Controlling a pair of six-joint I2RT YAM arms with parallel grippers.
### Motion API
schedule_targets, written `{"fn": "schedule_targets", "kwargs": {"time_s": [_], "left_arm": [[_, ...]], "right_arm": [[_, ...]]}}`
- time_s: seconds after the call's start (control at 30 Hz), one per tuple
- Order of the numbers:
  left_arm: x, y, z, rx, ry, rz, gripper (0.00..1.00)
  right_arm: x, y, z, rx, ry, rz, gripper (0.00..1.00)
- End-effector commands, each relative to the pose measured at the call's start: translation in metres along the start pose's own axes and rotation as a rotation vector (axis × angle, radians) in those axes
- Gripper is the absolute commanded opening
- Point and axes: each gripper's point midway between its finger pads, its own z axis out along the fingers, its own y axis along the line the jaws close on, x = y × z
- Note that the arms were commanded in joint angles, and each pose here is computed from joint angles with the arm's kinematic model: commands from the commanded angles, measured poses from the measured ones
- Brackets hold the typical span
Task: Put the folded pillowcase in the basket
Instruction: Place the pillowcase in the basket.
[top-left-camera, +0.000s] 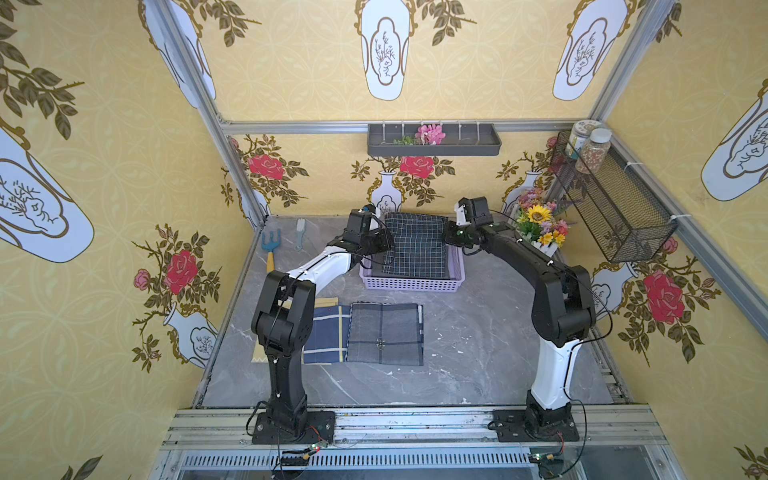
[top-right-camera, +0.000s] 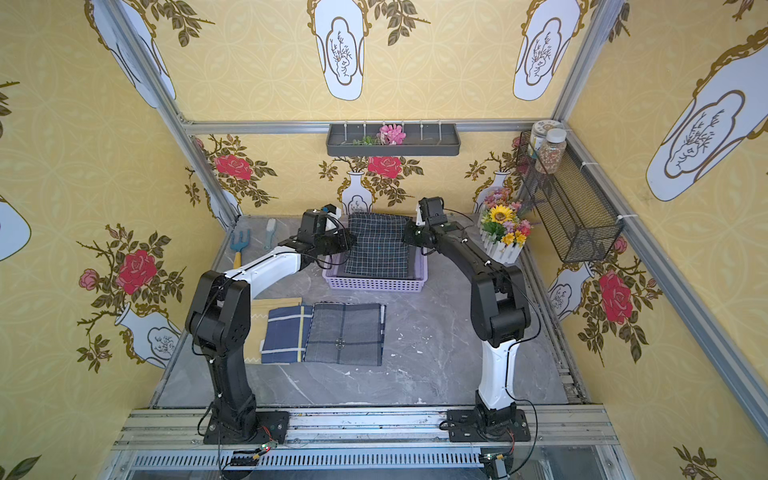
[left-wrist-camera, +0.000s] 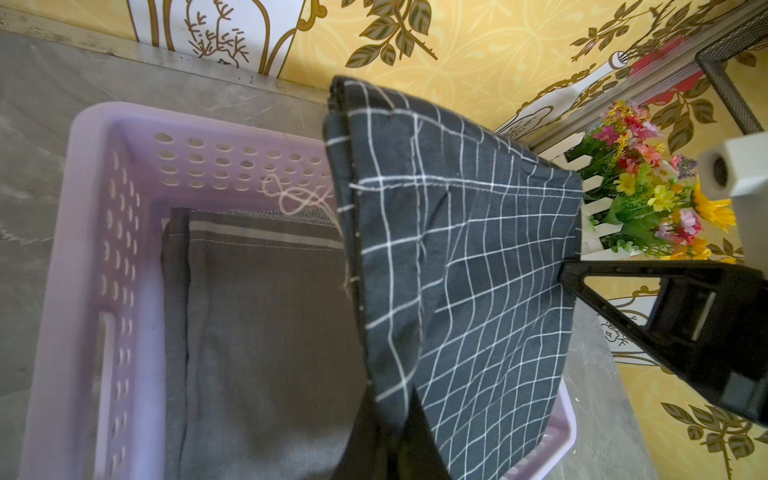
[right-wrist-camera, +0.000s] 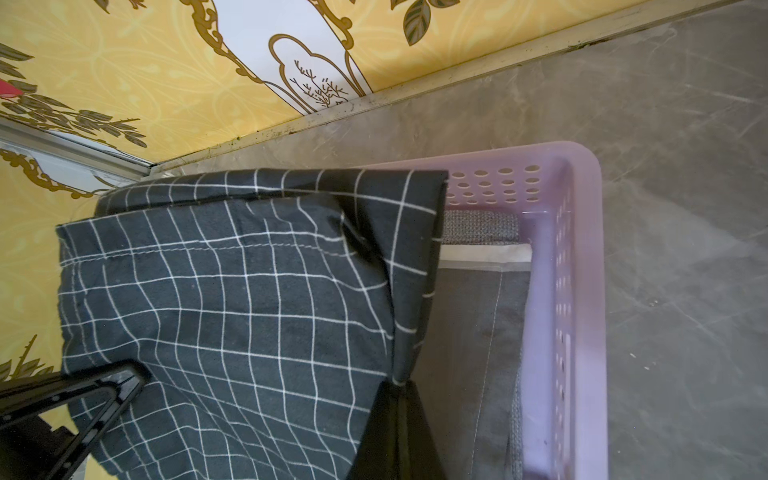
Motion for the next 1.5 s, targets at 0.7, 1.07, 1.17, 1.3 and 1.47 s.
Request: {"fn": "schedule_targets", "kwargs": {"time_s": [0.7, 1.07, 1.17, 1.3, 1.47], "left_arm": [[0.014, 0.024, 0.027, -0.012, 0.039, -0.037, 0.00], [-0.003, 0.022, 0.010, -0.050, -0.006, -0.059, 0.94], [-0.011, 0.019, -0.002, -0.059, -0.027, -0.064, 1.00], [-0.021, 0.016, -0.023, -0.088, -0.054, -0.070, 1.00], [-0.021, 0.012, -0.056, -0.116, -0.089, -0.080, 1.00]], "right_arm": [[0.002, -0.012, 0.021, 0.017, 0.016, -0.003, 0.01], [-0.002, -0.008, 0.004, 0.019, 0.007, -0.006, 0.56], [-0.003, -0.005, -0.008, 0.019, -0.006, -0.017, 0.57], [-0.003, 0.001, -0.028, 0.014, -0.020, -0.027, 0.57], [0.008, 0.007, -0.056, 0.015, -0.024, -0.048, 0.58]]}}
